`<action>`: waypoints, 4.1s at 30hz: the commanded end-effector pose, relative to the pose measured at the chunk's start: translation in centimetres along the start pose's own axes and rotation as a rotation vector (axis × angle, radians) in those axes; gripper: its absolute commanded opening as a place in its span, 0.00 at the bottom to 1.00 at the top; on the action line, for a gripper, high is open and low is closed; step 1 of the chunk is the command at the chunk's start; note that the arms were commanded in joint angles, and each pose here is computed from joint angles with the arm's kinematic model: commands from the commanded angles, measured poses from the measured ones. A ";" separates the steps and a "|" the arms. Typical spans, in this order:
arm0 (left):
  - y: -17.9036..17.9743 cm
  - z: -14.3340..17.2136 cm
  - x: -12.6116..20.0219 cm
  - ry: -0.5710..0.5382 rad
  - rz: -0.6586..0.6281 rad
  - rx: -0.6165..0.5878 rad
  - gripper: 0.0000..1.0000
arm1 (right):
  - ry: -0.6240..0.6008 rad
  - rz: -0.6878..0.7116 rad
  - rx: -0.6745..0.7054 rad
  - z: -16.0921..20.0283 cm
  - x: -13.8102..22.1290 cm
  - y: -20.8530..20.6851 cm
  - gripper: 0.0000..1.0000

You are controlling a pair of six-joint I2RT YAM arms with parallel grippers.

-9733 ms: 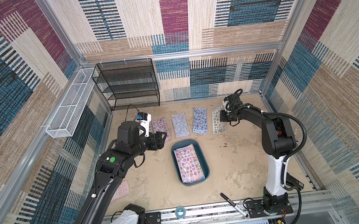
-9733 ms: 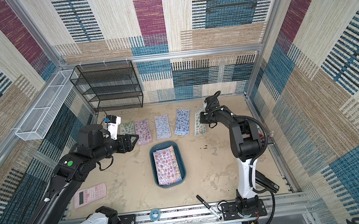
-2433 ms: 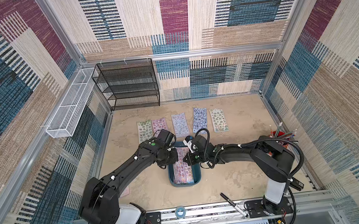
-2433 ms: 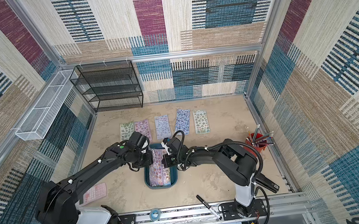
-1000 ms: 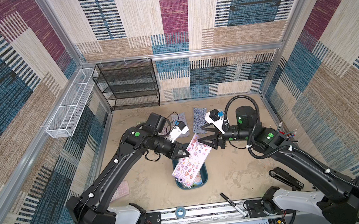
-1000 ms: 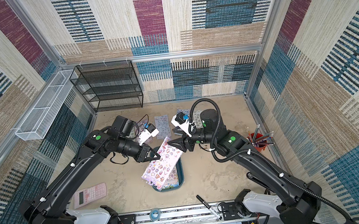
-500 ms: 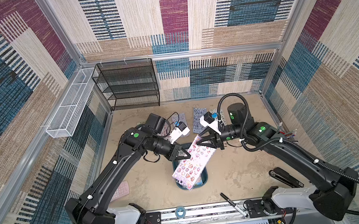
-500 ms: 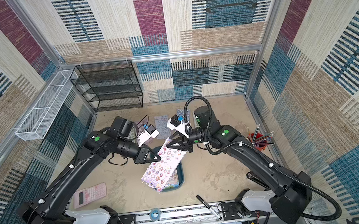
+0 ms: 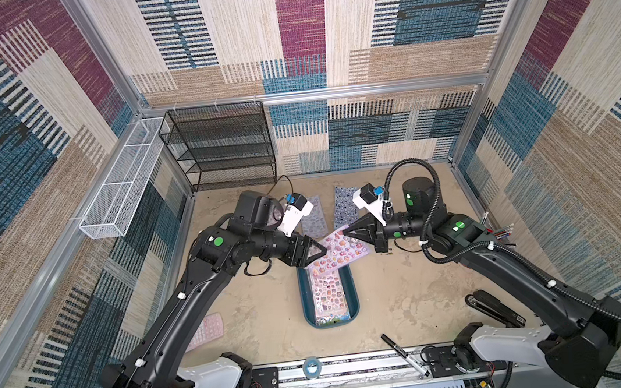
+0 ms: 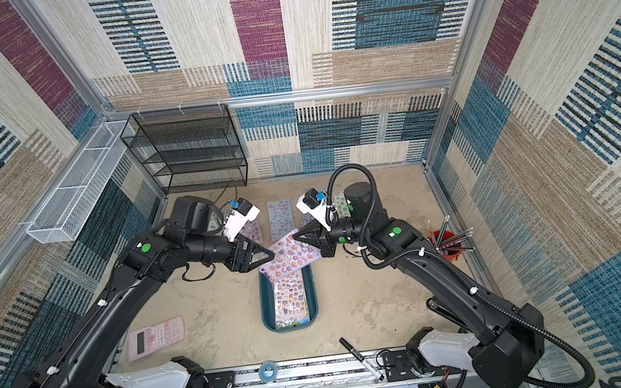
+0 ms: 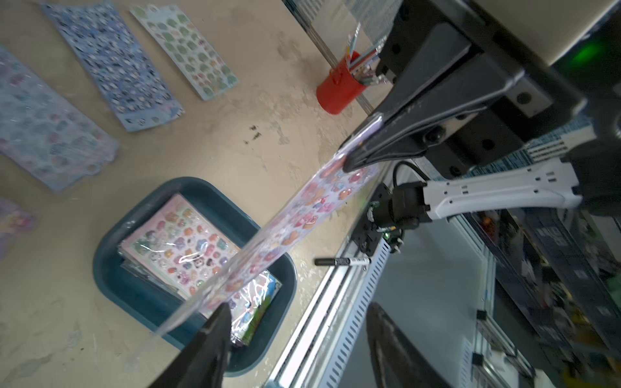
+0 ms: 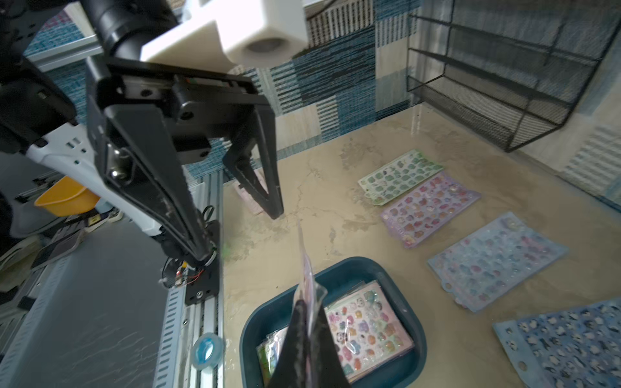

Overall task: Take the stickers out of the storage box
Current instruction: Pick up the sticker from the storage box, then place the sticker at the center of the board.

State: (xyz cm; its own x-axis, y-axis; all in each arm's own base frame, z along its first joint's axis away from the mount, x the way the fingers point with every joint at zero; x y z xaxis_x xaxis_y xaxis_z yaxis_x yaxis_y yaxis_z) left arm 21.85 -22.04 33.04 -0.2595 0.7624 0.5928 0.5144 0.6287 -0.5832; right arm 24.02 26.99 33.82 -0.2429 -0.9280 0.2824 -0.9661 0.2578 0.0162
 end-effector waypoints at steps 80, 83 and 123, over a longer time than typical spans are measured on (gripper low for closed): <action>-2.9 -3.6 -0.1 -0.039 0.335 -0.047 0.00 | -0.097 -0.176 -0.164 -3.6 -0.8 1.3 0.46; -2.9 -3.9 -0.3 -0.039 0.337 -0.046 0.00 | -0.110 -0.216 -0.197 -3.0 -0.6 2.1 0.28; 9.6 -1.1 6.8 -0.471 -0.340 0.208 0.77 | 0.775 1.034 -0.539 17.9 8.7 -29.1 0.00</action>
State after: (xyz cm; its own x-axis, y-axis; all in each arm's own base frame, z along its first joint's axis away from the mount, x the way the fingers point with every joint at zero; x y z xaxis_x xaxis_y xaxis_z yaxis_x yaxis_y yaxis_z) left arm 25.85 -11.20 32.42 -0.7331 0.4870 0.4747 0.1905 0.8172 -0.5440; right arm 47.75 8.12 19.31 -0.5602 0.0338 0.8277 -0.2141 0.9593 -0.1840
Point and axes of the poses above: each gripper's point midway between its finger pads, its own x axis back along the fingers, its own y axis along the line the jaws close on, z = x × y, the point moved 2 cm from there along x, back along the fingers, and after that the axes turned 11 degrees about x, right-handed, at the moved point
